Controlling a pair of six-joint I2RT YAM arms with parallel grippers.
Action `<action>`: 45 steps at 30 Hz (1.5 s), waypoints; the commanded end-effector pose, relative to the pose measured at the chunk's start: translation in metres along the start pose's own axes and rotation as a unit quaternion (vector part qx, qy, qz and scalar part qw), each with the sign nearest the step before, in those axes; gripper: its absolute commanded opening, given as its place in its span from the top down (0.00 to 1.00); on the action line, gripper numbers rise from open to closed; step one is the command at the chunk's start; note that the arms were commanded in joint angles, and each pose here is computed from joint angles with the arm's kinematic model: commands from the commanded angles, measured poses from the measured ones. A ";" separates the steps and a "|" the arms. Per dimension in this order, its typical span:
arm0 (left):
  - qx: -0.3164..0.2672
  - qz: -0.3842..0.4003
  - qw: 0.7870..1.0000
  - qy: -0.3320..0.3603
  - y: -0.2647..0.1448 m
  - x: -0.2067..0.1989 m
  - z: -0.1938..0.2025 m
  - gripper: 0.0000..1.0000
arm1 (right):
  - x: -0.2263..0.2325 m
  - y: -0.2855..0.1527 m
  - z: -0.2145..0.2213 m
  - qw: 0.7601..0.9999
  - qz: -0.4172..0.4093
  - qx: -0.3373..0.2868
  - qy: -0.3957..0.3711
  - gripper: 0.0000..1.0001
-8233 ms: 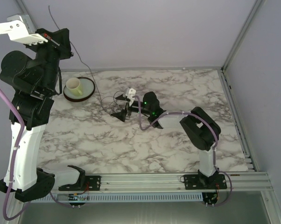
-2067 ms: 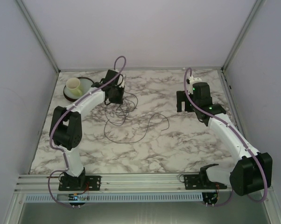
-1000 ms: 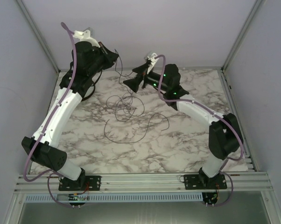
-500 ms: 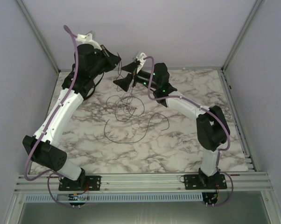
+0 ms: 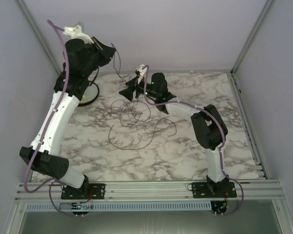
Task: Zip-tie the wires
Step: Untie the cable at the center of the board.
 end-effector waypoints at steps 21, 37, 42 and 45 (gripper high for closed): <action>-0.115 -0.011 0.993 0.011 -0.036 0.007 -0.078 1.00 | -0.053 -0.038 0.014 0.992 0.116 0.033 0.047 0.26; -0.077 0.017 0.997 -0.013 -0.014 0.013 -0.056 1.00 | 0.019 -0.116 0.011 0.988 0.000 -0.098 -0.120 0.01; -0.060 0.050 0.996 -0.031 -0.010 0.009 -0.050 1.00 | 0.018 -0.104 0.006 0.979 -0.046 -0.145 -0.135 0.01; -0.054 0.066 0.996 -0.039 -0.012 0.006 -0.047 1.00 | 0.010 -0.089 0.000 0.976 -0.056 -0.160 -0.137 0.01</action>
Point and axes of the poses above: each gripper's point midway between its finger pads, its own y axis out along the fingers, its own x axis along the line the jaws close on, z = x × y, the point moved 10 cm from there along -y, back along the fingers, and after that the axes turned 12 degrees about y, right-handed, at the moved point
